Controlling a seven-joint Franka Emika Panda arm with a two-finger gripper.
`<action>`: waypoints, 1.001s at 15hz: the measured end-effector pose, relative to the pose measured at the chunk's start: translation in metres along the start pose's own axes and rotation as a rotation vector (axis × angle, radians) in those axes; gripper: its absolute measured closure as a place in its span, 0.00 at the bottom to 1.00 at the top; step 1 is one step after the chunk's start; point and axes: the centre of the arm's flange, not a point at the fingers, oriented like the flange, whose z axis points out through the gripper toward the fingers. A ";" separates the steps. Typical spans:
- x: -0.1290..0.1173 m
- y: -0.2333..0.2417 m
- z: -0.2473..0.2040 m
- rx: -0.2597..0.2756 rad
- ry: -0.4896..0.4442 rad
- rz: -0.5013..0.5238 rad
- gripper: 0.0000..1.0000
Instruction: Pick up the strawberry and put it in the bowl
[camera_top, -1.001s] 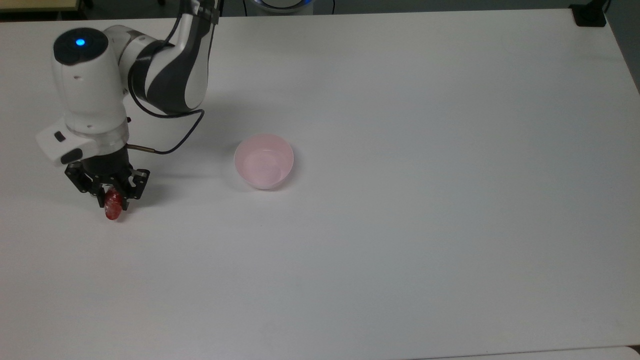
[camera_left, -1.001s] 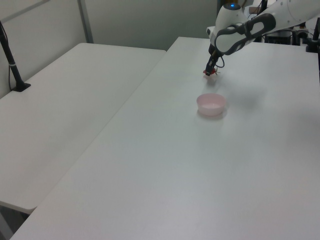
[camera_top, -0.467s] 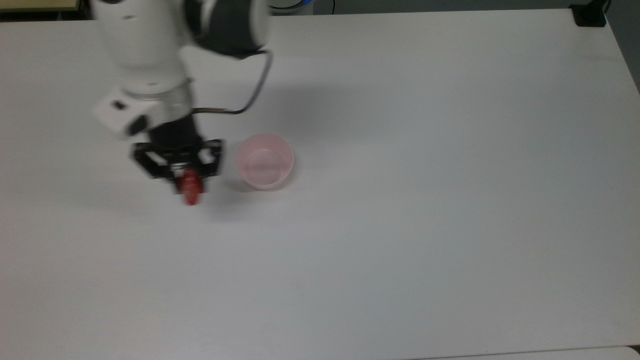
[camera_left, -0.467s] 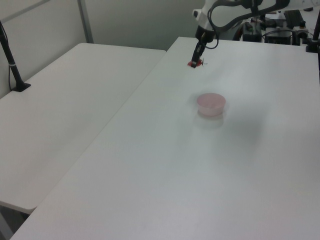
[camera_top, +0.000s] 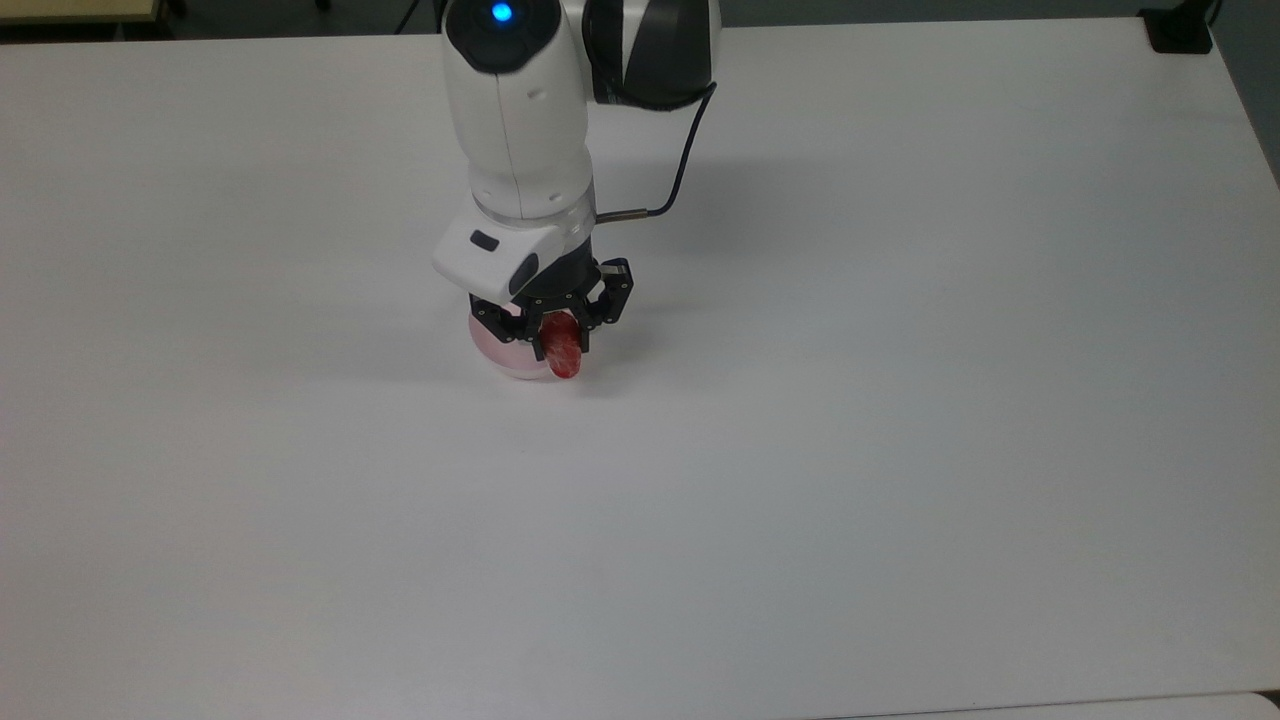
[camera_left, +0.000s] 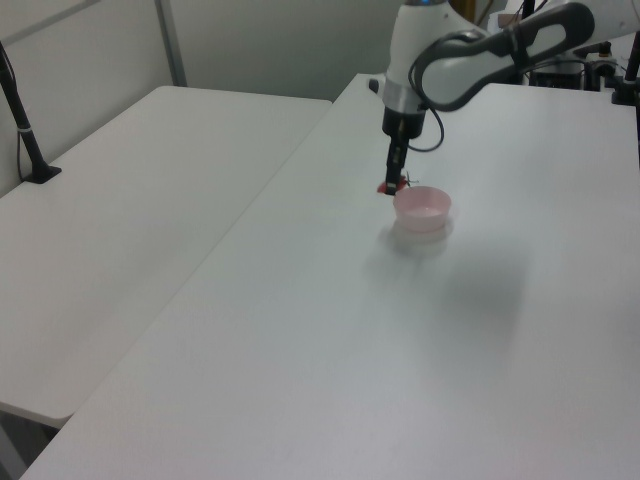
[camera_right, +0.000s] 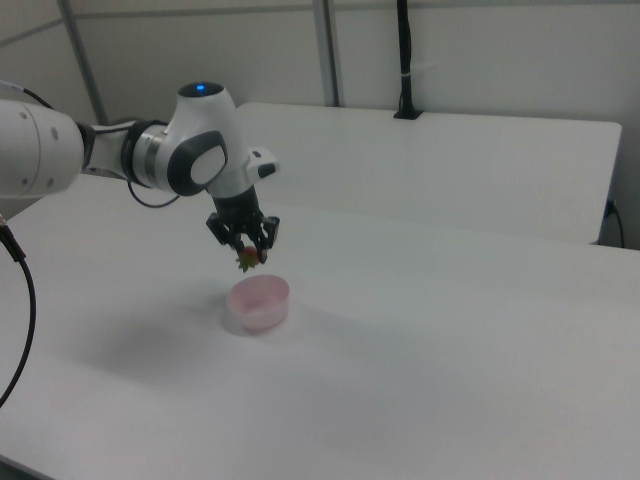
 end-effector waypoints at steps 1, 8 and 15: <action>-0.005 0.002 0.007 -0.005 -0.018 -0.002 0.58; -0.019 0.029 -0.047 -0.036 -0.043 0.195 0.00; -0.084 0.033 -0.206 -0.071 -0.161 0.266 0.00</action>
